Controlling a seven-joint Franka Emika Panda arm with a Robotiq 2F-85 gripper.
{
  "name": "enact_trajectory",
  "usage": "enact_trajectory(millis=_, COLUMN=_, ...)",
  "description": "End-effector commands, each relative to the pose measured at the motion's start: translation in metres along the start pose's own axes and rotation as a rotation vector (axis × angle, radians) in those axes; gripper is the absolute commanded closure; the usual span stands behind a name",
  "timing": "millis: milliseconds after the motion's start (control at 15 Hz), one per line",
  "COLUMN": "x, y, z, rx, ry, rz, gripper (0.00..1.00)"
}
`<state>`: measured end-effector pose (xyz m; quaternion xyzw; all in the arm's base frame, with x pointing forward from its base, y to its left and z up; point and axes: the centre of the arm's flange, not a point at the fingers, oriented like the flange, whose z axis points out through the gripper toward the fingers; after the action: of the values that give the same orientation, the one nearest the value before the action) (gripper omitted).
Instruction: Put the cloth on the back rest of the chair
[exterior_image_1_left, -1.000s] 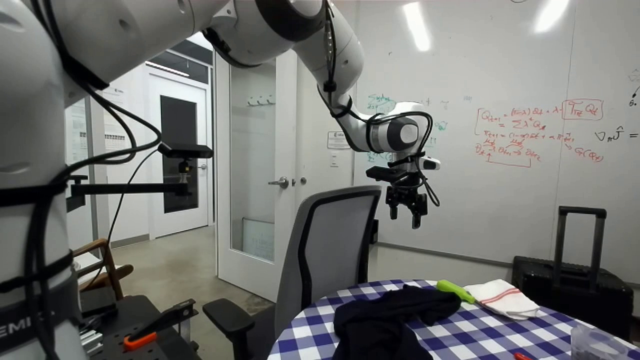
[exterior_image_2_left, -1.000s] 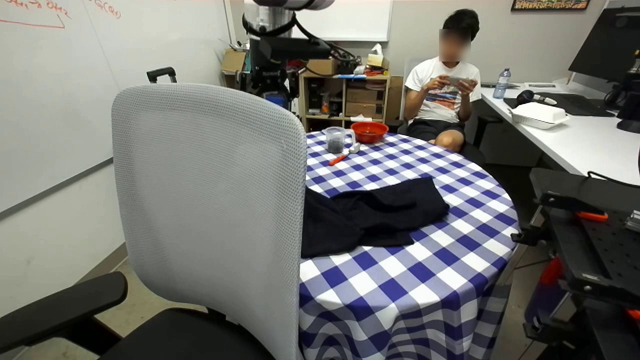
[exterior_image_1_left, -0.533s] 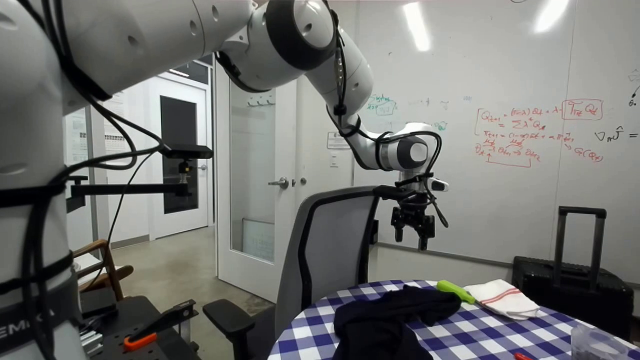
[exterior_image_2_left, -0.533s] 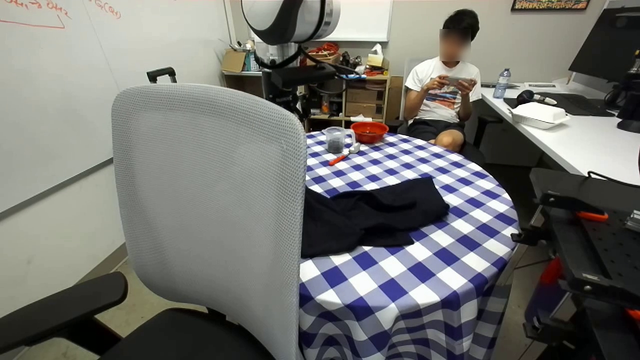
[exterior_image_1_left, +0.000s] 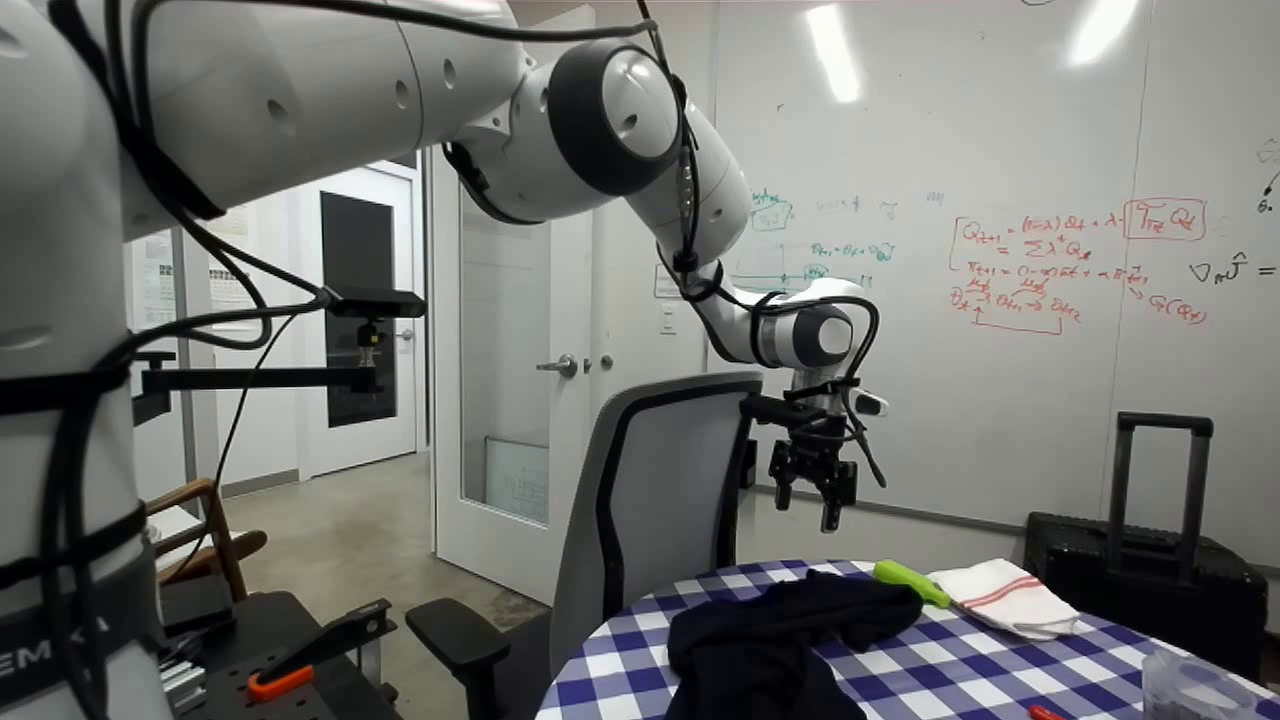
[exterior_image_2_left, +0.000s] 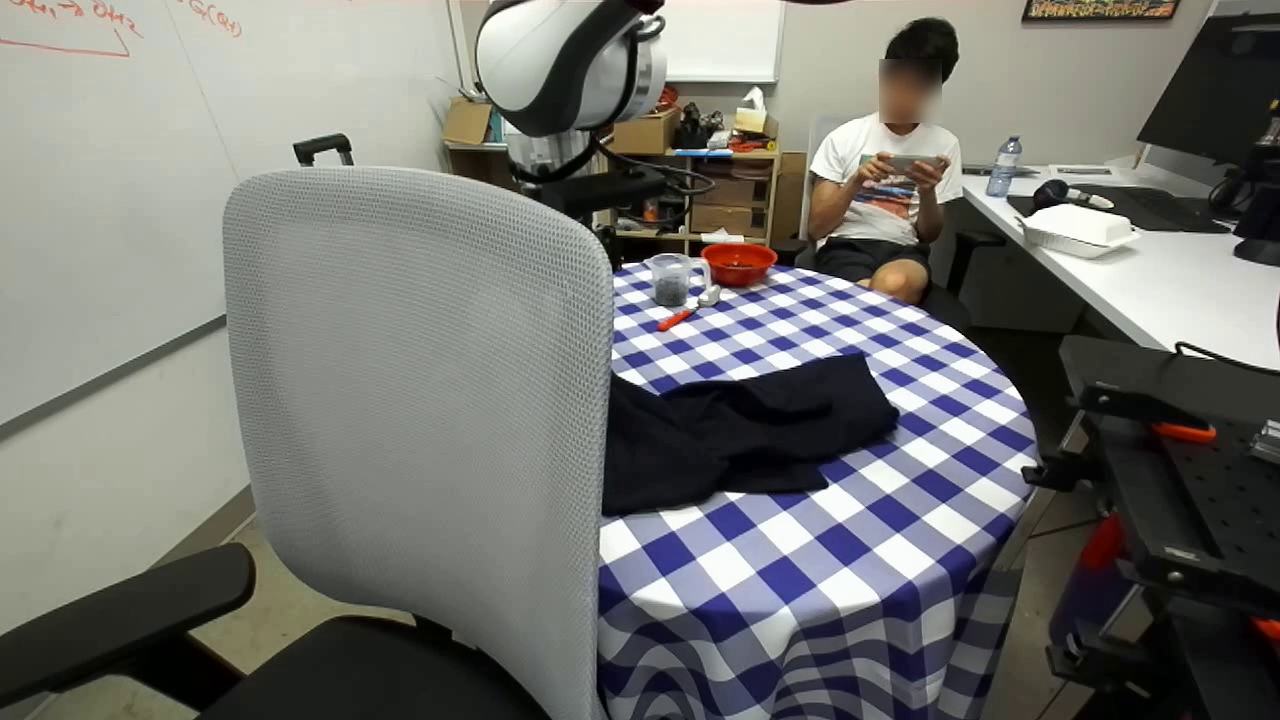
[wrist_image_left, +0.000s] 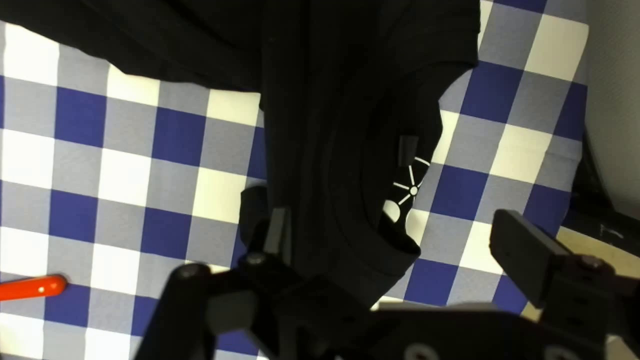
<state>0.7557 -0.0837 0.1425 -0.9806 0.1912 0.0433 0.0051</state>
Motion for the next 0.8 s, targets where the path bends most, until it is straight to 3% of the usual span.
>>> enact_trajectory(millis=0, x=0.021, y=0.002, z=0.015, rx=0.007, ry=-0.033, rz=-0.013, gripper=0.0)
enact_trajectory(millis=400, x=0.022, y=0.002, z=0.046, rx=-0.032, ry=-0.069, rz=-0.035, gripper=0.0)
enact_trajectory(millis=733, x=0.031, y=0.006, z=0.064, rx=-0.072, ry=-0.07, rz=0.028, gripper=0.0)
